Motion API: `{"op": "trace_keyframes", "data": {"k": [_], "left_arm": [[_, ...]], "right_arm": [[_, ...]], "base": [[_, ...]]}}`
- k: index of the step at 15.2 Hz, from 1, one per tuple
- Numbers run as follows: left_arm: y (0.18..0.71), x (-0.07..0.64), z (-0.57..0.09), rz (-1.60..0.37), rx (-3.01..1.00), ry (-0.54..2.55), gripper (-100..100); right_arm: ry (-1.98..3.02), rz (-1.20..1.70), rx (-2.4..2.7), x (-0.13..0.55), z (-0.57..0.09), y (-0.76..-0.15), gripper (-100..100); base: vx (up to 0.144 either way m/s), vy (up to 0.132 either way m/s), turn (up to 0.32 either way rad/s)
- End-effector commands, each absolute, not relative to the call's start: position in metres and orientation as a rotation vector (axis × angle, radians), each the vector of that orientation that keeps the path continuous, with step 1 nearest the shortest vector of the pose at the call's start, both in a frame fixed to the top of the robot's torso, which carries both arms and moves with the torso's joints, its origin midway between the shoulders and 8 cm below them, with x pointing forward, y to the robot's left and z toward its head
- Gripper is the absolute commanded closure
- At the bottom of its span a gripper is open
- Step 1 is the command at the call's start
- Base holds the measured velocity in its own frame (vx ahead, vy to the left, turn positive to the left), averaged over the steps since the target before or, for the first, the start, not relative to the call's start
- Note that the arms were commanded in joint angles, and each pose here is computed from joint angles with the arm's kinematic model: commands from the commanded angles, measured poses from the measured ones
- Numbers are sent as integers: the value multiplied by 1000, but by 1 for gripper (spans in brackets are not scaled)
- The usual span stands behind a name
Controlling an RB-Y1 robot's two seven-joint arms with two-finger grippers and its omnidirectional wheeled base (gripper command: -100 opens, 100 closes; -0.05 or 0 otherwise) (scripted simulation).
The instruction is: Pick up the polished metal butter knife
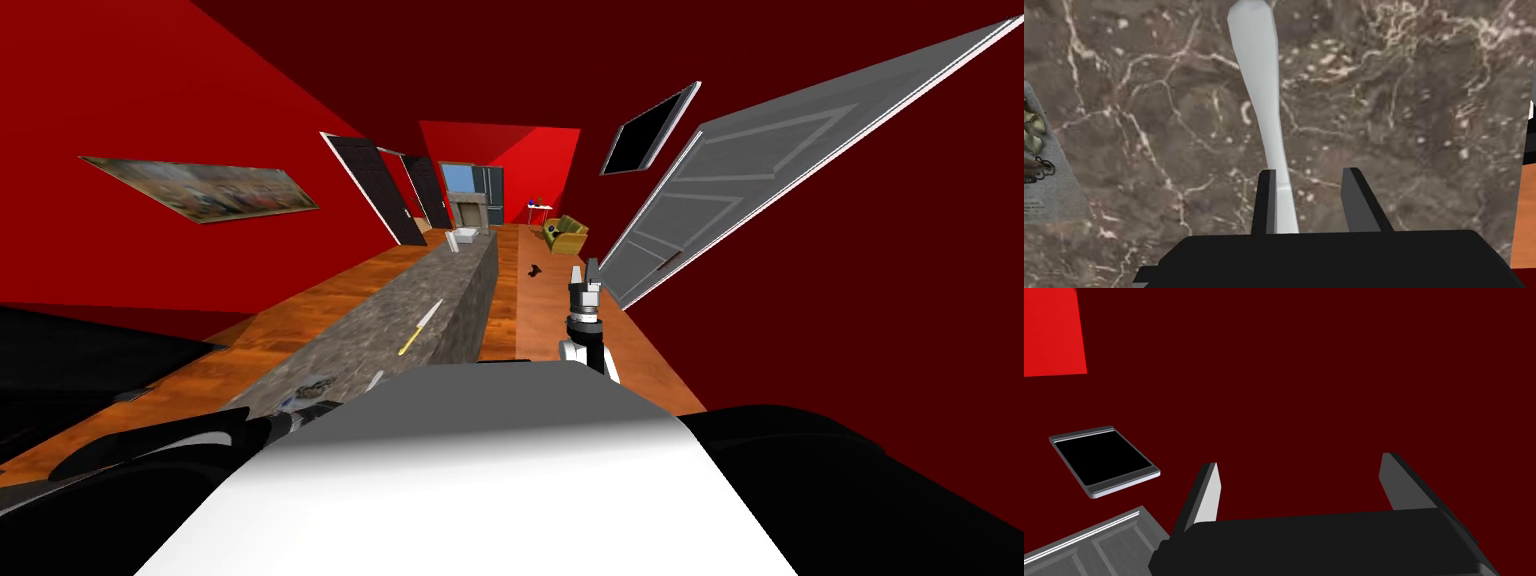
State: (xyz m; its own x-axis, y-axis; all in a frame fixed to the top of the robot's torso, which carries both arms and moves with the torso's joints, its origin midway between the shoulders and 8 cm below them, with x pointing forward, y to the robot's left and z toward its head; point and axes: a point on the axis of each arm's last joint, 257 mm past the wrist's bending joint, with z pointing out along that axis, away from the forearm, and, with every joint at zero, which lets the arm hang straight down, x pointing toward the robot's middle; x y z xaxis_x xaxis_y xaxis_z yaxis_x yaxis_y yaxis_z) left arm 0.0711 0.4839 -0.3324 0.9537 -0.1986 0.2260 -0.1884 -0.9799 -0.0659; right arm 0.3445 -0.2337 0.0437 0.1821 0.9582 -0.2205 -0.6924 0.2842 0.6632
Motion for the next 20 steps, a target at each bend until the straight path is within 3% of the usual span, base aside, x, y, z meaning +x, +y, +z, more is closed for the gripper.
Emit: {"op": "trace_keyframes", "data": {"k": [1, 11, 20], "left_arm": [[493, 74, -323, -374, -3034, 301, -100], [550, 67, -276, -353, -2901, 217, -100], [507, 12, -310, -122, -3117, 86, -100]], "right_arm": [[683, 1226, 469, 345, 44, -234, 0], [683, 1226, 469, 344, 44, -234, 0], [683, 1226, 469, 345, 44, -234, 0]], "base": [[56, -63, -60], [74, -75, -128], [2, 81, 11]]}}
